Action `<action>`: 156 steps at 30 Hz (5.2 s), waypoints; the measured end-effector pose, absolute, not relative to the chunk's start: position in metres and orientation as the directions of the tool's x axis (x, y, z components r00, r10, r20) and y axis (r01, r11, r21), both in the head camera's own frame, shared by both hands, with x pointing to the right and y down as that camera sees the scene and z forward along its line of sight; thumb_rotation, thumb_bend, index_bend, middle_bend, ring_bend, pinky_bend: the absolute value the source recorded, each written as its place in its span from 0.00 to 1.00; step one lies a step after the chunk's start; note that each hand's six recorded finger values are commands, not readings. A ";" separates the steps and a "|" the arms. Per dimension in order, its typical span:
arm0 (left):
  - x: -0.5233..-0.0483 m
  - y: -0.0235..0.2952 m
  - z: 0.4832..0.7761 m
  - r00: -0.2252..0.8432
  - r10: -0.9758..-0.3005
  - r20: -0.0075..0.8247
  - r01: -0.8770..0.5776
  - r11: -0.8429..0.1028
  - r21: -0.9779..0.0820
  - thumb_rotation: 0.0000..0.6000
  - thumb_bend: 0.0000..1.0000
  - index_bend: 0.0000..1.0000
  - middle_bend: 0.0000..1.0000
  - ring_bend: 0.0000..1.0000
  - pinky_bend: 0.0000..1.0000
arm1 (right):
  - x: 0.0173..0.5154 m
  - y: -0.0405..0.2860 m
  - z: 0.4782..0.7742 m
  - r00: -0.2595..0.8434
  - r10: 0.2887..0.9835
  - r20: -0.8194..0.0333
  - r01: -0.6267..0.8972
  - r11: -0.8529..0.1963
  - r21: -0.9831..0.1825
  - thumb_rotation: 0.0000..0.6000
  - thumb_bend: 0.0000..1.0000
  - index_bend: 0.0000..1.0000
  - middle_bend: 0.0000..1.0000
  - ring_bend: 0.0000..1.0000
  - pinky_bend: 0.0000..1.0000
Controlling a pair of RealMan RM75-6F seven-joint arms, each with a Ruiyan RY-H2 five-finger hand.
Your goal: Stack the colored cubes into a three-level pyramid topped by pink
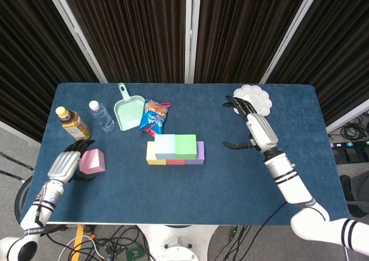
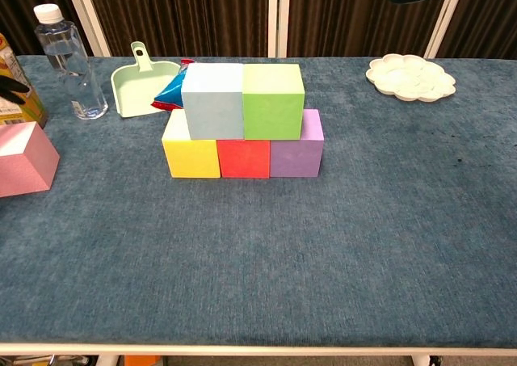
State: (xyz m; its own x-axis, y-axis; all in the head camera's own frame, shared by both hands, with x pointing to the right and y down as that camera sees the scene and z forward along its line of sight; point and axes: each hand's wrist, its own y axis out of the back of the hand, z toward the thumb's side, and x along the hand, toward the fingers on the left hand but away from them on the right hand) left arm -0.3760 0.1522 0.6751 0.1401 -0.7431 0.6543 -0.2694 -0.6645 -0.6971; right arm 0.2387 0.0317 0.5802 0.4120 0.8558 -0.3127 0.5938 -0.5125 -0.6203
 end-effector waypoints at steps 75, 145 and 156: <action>-0.100 0.028 0.584 0.475 -0.712 0.517 -0.243 -0.671 -0.700 1.00 0.11 0.11 0.58 0.18 0.19 | 0.314 0.028 0.569 0.238 0.938 -0.251 0.734 -0.343 -0.586 1.00 0.06 0.00 0.17 0.00 0.00; -0.090 0.032 0.591 0.363 -0.701 0.613 -0.220 -0.704 -0.675 1.00 0.11 0.11 0.58 0.19 0.19 | 0.347 0.034 0.585 0.199 0.936 -0.292 0.722 -0.341 -0.602 1.00 0.06 0.00 0.17 0.00 0.00; -0.089 0.033 0.597 0.357 -0.691 0.629 -0.223 -0.717 -0.661 1.00 0.11 0.11 0.57 0.19 0.19 | 0.349 0.035 0.591 0.193 0.933 -0.304 0.727 -0.344 -0.595 1.00 0.06 0.00 0.17 0.00 0.00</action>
State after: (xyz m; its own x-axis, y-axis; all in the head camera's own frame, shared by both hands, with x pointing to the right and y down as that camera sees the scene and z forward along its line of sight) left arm -0.0894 0.0334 0.5968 0.3568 -0.6910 0.6286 -0.2234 -0.7165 -0.6608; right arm 0.3493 0.0349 0.5910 0.1931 0.9330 -0.3035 0.7269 -0.3439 -0.5945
